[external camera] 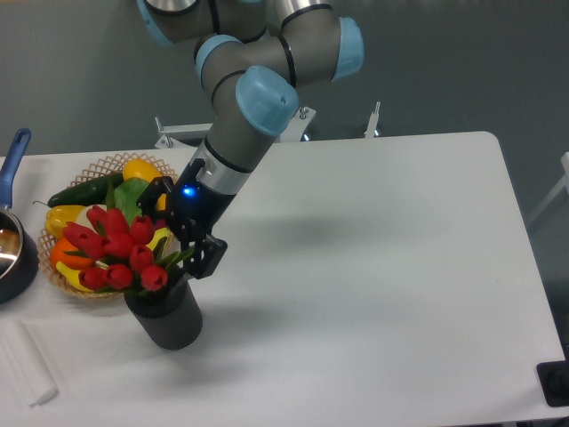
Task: Pick up the flowers from the vase
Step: 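Close the gripper on the red tulip stems at the vase mouth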
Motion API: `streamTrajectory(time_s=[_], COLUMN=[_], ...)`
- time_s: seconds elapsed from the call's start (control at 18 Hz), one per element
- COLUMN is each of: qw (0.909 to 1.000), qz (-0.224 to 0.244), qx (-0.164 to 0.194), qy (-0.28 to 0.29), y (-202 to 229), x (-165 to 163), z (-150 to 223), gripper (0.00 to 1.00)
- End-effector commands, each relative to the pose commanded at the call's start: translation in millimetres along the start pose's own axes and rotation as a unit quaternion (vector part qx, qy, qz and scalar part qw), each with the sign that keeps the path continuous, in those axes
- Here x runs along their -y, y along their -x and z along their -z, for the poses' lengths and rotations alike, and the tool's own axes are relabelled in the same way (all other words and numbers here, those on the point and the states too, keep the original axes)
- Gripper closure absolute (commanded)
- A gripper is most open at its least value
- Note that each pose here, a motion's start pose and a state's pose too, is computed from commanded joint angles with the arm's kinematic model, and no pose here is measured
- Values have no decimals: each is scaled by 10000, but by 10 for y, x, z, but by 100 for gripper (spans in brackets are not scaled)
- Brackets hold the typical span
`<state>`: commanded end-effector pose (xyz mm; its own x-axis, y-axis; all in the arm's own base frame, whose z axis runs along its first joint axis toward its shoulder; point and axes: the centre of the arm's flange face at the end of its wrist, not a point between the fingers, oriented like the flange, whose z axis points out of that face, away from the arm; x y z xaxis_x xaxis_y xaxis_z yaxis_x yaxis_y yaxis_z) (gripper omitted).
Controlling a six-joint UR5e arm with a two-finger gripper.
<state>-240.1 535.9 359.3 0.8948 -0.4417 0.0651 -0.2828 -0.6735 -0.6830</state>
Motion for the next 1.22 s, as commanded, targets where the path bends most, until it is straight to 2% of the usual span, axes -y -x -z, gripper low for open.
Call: streamTrajectory(time_s=[0.28,0.44,1.06,1.11,1.22], qw=[9999,9995,9991,9991,9990], qz=[-57,-289,-259,-259,-266], qx=[-95,-33,-166,-173,-162], qy=[5,-93,-289,-303,-306], y=[-19,-37,-15,-17,-14], x=[29,120,122,125,125], z=[-120,-246,-297,-296,-284], gripper=[0,0,1,4,20])
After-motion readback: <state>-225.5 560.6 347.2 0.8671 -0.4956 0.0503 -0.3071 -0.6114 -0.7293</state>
